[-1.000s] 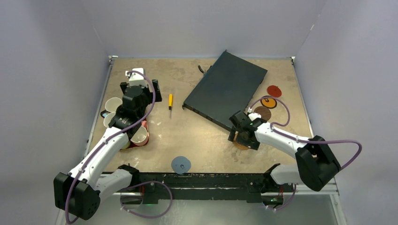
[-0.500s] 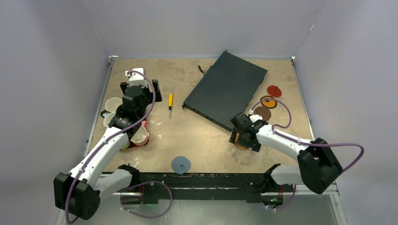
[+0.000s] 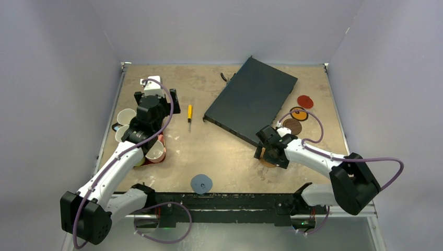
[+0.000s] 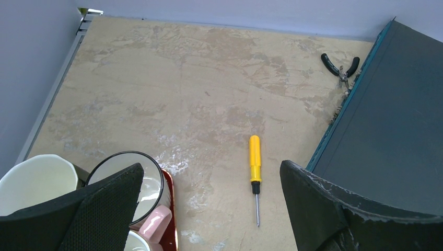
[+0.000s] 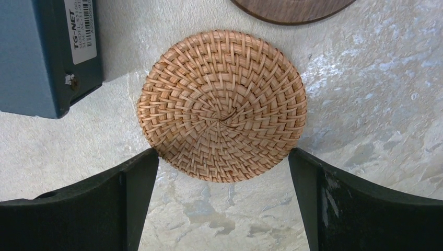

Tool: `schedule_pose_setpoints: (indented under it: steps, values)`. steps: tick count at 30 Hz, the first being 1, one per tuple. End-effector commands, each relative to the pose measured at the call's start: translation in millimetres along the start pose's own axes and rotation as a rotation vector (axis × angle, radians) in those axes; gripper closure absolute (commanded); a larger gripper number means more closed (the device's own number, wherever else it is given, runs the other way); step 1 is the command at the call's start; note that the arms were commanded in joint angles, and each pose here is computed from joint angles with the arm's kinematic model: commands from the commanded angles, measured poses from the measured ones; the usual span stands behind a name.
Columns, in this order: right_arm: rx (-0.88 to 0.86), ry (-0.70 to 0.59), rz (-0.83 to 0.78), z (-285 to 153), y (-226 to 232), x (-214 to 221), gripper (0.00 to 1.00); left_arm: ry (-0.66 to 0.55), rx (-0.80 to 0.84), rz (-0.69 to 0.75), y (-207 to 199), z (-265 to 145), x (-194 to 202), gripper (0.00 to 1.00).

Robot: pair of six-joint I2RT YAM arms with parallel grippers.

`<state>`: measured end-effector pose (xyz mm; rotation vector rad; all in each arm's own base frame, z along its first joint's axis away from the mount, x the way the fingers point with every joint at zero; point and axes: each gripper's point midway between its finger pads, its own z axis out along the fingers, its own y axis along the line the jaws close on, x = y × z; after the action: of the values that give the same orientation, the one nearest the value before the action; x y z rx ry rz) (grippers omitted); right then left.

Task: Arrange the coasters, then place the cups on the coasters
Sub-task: Move the coaster to the center of the board.

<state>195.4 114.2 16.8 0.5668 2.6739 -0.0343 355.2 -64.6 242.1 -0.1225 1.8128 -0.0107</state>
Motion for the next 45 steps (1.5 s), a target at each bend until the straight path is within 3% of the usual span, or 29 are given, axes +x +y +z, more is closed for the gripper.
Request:
schedule_pose_setpoints:
  steps: [1,10,45]
  values:
    - [0.019,0.01,0.006,6,-4,6,0.02,-0.03,0.022,-0.025,-7,1,-9,0.02]
    - [0.028,0.043,0.012,4,-6,12,0.02,-0.03,0.021,-0.025,-6,1,-10,0.02]
    - [0.066,-0.033,0.006,7,-9,-13,0.02,-0.03,0.017,-0.023,-6,1,-9,0.02]
